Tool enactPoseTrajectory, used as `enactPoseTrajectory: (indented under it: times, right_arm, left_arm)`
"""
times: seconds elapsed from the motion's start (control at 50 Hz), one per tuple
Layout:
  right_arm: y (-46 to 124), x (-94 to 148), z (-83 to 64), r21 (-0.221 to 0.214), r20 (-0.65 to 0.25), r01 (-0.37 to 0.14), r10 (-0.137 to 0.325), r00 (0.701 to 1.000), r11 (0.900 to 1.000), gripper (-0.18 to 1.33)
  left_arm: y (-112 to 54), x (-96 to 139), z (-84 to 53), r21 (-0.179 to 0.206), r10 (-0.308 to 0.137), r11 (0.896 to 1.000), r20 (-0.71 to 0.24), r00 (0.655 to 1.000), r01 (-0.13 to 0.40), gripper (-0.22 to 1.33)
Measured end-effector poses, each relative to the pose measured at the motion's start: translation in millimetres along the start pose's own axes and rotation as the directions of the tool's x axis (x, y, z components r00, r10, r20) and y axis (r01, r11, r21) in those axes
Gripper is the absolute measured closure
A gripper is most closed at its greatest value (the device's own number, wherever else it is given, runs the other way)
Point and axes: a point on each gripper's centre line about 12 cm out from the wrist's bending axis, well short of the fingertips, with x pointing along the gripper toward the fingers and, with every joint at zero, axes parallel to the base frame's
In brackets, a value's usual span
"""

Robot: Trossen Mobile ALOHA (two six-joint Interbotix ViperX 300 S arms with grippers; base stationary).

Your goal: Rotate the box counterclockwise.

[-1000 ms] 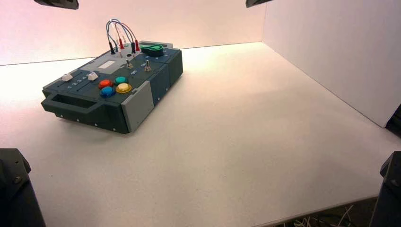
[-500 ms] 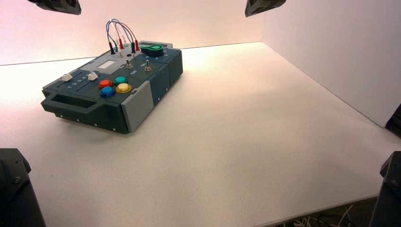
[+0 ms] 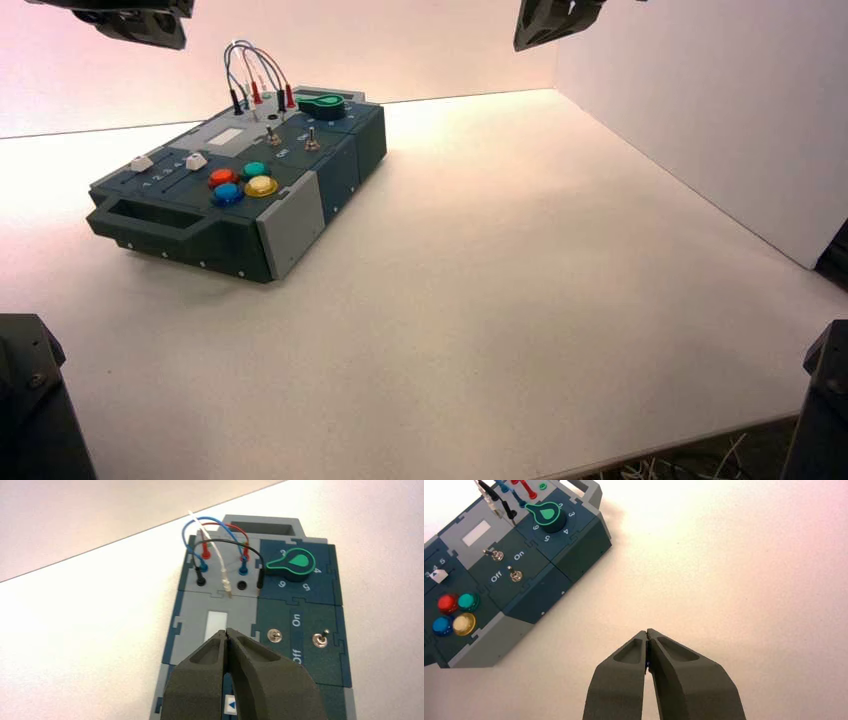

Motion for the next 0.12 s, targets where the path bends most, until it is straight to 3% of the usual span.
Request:
enactPoseTrajectory:
  times: [0.12]
  right_arm:
    - [0.1,0.3,0.4,0.001,0.000,0.000,0.000,1.000,1.0000,1.29]
  left_arm:
    - [-3.2,3.3,-2.7,0.007,-0.010,1.000,-0.016,1.000,0.010,1.28]
